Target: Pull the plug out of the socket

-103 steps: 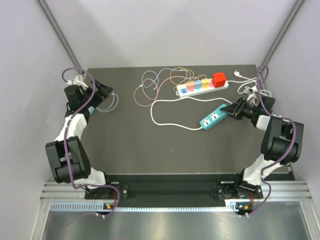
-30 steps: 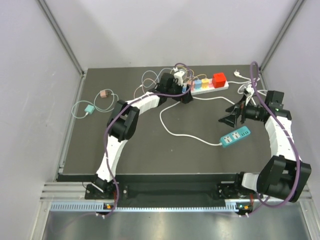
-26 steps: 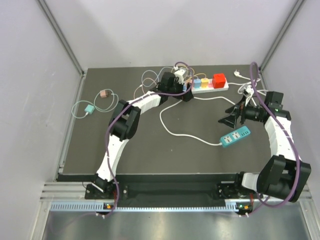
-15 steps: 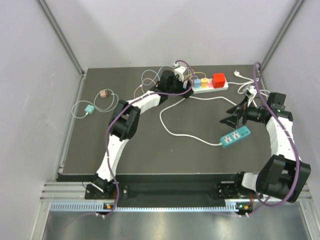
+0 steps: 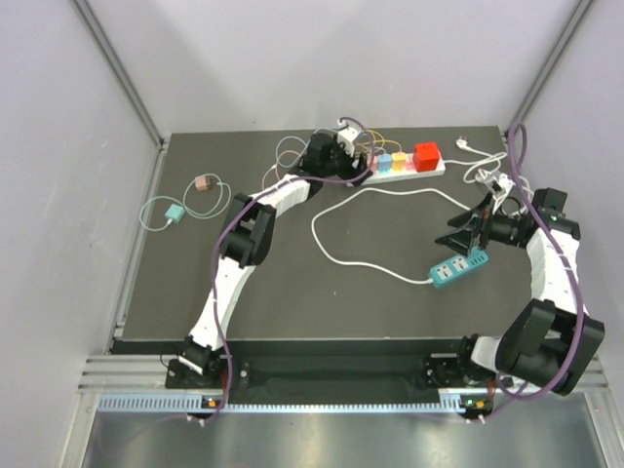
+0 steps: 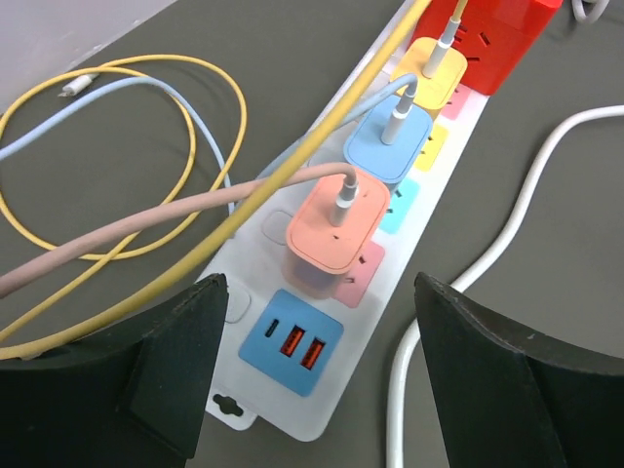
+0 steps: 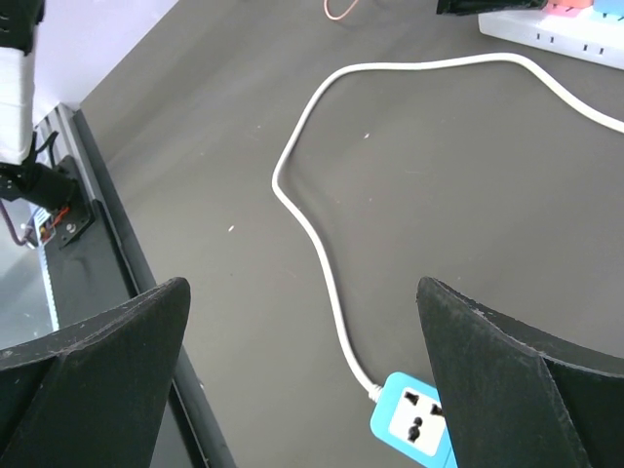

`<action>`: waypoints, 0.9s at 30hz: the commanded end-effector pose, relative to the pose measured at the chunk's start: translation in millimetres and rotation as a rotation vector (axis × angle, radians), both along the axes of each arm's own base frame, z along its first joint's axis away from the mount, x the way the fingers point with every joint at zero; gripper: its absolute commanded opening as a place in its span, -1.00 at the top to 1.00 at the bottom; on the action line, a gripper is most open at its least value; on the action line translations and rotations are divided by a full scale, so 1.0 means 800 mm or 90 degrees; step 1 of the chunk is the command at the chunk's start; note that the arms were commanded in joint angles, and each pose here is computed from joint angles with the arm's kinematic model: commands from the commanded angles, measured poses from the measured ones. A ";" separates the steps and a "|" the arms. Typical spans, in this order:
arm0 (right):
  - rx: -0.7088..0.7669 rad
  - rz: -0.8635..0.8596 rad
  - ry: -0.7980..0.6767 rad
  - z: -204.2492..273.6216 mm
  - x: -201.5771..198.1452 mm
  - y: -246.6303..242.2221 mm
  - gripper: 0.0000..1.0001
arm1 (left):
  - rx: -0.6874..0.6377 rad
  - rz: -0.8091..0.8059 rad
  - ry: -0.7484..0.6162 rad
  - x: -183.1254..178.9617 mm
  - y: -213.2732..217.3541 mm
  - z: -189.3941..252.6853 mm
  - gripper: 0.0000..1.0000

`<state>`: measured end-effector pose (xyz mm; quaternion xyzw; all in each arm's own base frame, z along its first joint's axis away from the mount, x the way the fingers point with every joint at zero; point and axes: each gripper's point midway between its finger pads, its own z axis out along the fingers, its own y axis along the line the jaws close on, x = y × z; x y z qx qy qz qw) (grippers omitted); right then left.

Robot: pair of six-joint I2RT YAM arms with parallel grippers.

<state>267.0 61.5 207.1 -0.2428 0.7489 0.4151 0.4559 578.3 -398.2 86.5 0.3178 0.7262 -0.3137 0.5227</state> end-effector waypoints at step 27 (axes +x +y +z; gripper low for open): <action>0.032 0.000 -0.051 0.027 0.000 -0.014 -1.00 | -0.060 -0.129 -0.132 -0.009 -0.056 0.038 -0.07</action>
